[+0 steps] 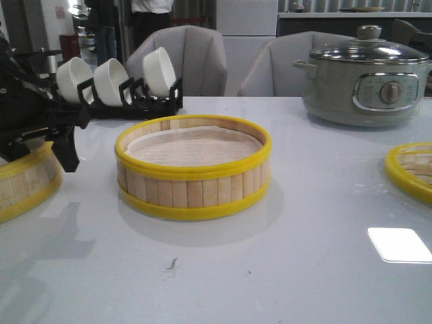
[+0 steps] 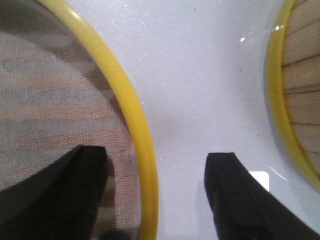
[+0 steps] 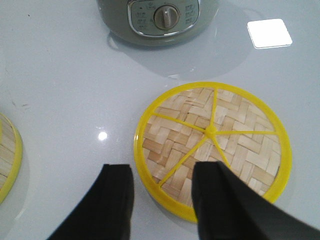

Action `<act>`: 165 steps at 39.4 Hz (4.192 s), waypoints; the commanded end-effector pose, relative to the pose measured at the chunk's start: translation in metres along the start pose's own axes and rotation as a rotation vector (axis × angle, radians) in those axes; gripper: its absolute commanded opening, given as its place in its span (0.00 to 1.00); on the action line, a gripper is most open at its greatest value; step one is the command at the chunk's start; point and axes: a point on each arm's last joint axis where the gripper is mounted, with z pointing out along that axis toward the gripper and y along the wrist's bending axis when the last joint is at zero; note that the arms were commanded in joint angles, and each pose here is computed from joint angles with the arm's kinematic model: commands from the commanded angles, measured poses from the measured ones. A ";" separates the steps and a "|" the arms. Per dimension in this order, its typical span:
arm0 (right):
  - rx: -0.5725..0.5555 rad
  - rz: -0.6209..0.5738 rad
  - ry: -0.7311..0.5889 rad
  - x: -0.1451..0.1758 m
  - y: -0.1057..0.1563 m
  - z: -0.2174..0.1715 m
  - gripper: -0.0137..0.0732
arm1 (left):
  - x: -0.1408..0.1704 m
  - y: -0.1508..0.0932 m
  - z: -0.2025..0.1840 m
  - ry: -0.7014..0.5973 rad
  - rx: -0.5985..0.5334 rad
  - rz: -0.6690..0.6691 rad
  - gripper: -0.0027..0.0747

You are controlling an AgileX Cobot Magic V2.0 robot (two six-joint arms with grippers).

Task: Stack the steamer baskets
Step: 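Grasp the rim of the steamer basket near the left gripper, then lift the basket with the left gripper and lower it onto the middle basket, then open the left gripper and withdraw it from the stacked basket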

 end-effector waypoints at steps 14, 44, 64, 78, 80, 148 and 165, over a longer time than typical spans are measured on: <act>-0.011 -0.004 -0.130 -0.020 0.002 -0.008 0.61 | -0.031 -0.015 -0.039 -0.173 0.036 0.023 0.14; -0.011 -0.004 -0.131 -0.020 0.002 -0.008 0.61 | -0.045 -0.206 -0.132 -0.379 0.328 0.403 0.15; -0.011 -0.004 -0.130 -0.020 0.002 -0.008 0.61 | -0.029 -0.246 -0.083 -0.280 0.353 0.464 0.15; -0.011 -0.004 -0.130 -0.020 0.002 -0.008 0.61 | -0.020 -0.265 -0.083 -0.307 0.390 0.487 0.15; -0.011 -0.004 -0.130 -0.020 0.002 -0.008 0.61 | -0.020 -0.265 -0.083 -0.311 0.392 0.487 0.15; -0.008 -0.003 -0.110 -0.019 0.001 -0.001 0.61 | -0.074 -0.234 -0.140 -0.479 0.307 0.447 0.56; -0.009 -0.003 -0.122 -0.020 0.001 -0.002 0.61 | -0.113 -0.138 -0.204 -0.554 0.154 0.234 0.50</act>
